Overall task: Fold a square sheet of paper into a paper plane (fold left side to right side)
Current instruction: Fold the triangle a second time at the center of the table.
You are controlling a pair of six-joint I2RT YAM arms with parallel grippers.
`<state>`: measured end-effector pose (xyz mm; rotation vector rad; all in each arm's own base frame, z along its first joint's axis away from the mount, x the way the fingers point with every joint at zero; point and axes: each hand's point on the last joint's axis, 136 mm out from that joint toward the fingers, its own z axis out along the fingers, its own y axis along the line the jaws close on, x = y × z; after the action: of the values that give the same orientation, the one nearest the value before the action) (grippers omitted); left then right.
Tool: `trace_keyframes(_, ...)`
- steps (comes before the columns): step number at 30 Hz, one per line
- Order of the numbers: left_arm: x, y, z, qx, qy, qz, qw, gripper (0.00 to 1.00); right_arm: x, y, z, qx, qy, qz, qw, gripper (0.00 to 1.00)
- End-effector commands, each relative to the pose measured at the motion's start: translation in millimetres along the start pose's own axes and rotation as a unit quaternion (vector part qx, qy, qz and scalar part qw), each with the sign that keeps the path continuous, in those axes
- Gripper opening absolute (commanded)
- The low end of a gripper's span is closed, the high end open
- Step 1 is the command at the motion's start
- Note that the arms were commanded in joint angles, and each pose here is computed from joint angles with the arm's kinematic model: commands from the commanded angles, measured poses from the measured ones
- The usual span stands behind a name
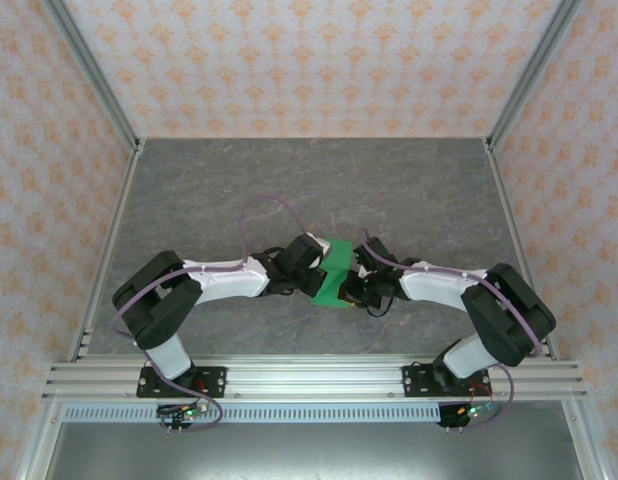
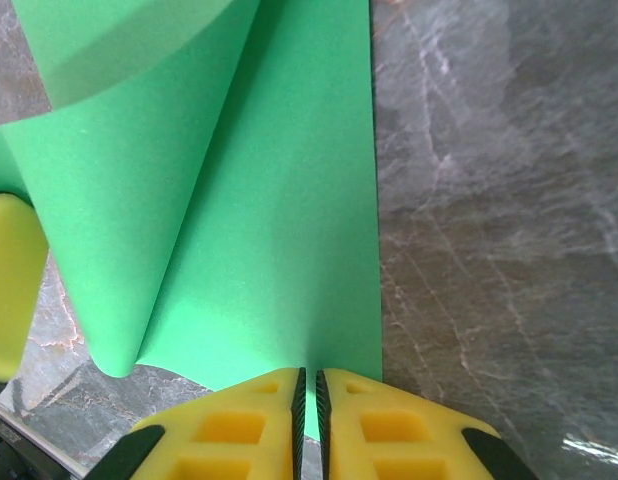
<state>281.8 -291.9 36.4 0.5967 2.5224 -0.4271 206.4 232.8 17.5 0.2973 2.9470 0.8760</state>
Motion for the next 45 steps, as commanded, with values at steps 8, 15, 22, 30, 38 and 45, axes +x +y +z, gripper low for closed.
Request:
trace_keyframes(8, 1, 12, 7, -0.03, 0.011, 0.008, 0.999, 0.0, 6, -18, 5, 0.043, 0.01, 0.001, 0.999, 0.16)
trace_keyframes(15, 0, 14, 9, -0.035, 0.011, 0.009, 0.999, 0.0, 7, -19, 5, 0.045, 0.012, 0.002, 0.999, 0.16)
trace_keyframes(22, 0, 15, 11, -0.039, 0.013, 0.007, 0.999, 0.0, 8, -20, 6, 0.047, 0.013, 0.002, 0.999, 0.16)
trace_keyframes(30, 1, 17, 12, -0.045, 0.014, 0.008, 0.999, 0.0, 8, -21, 6, 0.049, 0.014, 0.001, 0.999, 0.16)
trace_keyframes(38, 2, 17, 12, -0.047, 0.016, 0.009, 0.999, 0.0, 7, -21, 8, 0.051, 0.016, 0.0, 0.999, 0.16)
trace_keyframes(45, 5, 18, 15, -0.046, 0.021, 0.009, 0.999, 0.0, 8, -21, 8, 0.051, 0.017, -0.001, 0.999, 0.16)
